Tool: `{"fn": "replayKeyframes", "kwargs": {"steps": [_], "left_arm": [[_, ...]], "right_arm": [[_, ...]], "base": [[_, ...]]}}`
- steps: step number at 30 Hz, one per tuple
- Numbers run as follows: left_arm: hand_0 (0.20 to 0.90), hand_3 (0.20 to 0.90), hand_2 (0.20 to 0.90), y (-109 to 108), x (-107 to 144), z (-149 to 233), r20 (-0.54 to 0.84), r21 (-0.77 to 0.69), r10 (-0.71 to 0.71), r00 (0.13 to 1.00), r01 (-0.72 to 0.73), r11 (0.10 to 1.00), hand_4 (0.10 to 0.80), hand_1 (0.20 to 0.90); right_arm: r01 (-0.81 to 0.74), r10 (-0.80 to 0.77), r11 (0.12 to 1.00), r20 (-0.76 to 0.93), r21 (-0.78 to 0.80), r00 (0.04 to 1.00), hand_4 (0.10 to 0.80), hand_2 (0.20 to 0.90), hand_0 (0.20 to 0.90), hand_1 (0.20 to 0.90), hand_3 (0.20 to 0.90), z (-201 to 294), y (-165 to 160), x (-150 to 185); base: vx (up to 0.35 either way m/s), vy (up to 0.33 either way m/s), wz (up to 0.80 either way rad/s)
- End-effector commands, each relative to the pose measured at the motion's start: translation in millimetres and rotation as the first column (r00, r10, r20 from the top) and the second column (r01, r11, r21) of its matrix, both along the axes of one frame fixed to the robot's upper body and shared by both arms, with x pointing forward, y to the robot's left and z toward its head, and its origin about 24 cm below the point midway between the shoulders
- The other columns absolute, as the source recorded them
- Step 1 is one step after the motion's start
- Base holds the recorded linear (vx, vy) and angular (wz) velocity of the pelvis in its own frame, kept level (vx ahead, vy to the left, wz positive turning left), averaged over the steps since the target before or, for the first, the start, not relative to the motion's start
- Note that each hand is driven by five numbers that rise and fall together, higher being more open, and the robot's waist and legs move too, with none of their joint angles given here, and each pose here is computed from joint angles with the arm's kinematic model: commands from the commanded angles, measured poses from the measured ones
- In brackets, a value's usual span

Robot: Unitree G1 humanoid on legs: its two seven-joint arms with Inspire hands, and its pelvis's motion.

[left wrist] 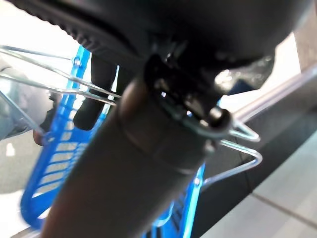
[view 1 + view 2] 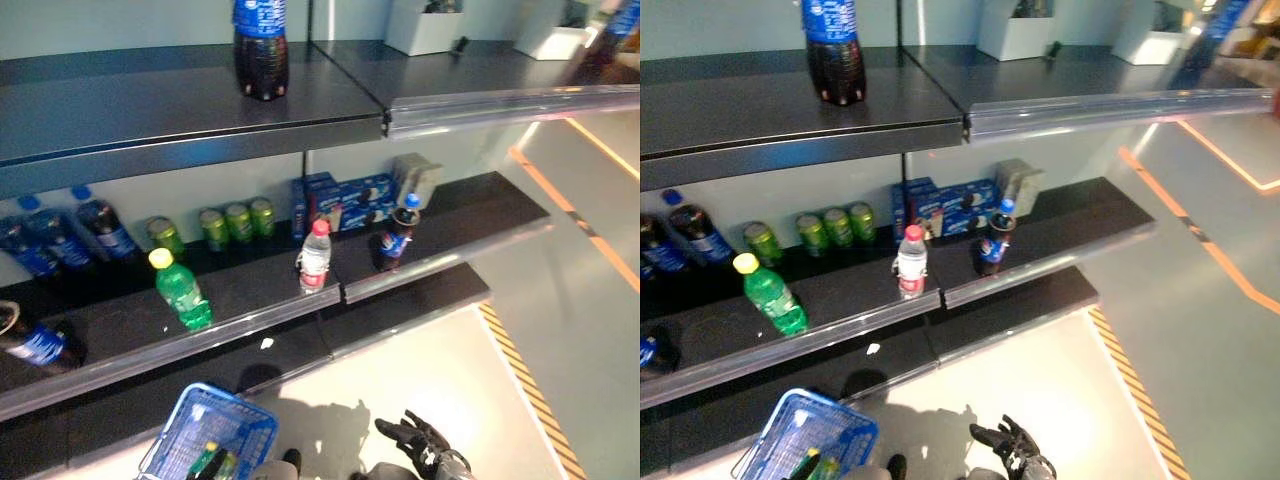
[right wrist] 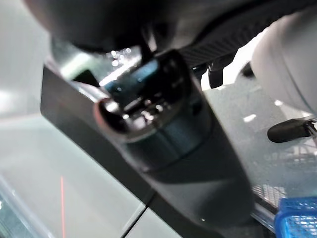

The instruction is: Pick up the drink and place into the basket.

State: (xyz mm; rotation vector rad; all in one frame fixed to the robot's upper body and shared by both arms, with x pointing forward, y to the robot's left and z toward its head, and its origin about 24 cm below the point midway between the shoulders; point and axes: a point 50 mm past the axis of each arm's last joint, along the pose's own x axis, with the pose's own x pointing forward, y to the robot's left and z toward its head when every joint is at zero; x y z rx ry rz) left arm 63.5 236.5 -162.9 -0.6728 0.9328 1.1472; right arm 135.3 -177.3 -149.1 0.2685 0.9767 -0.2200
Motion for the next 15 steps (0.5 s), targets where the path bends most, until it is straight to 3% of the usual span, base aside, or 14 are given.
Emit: {"fn": "replayKeyframes", "kwargs": {"steps": [1, 9, 15], "left_arm": [[0.300, 0.200, 0.300, 26, 46, 23, 0.176, 0.162, -0.088, 0.981, 0.059, 0.985, 0.100, 0.300], [0.300, 0.200, 0.300, 16, 27, 15, 0.128, 0.139, -0.033, 0.991, 0.015, 0.990, 0.100, 0.300], [0.300, 0.200, 0.300, -4, 38, 13, 0.154, 0.099, -0.143, 0.978, 0.129, 0.987, 0.100, 0.300]], "right_arm": [[0.026, -0.029, 0.999, 0.085, 0.037, 0.996, 0.800, 0.900, 0.900, 0.900, 0.900, 8, 5, 15], [-0.042, 0.043, 0.999, 0.058, -0.002, 0.997, 0.800, 0.900, 0.900, 0.900, 0.900, 10, -1, 16], [-0.061, 0.066, 0.997, 0.121, -0.043, 0.990, 0.800, 0.900, 0.900, 0.900, 0.900, 16, -23, 12]], "base": [[0.066, -0.424, 0.61], [0.024, -0.395, 0.47], [-0.077, -0.051, 0.82]]}}
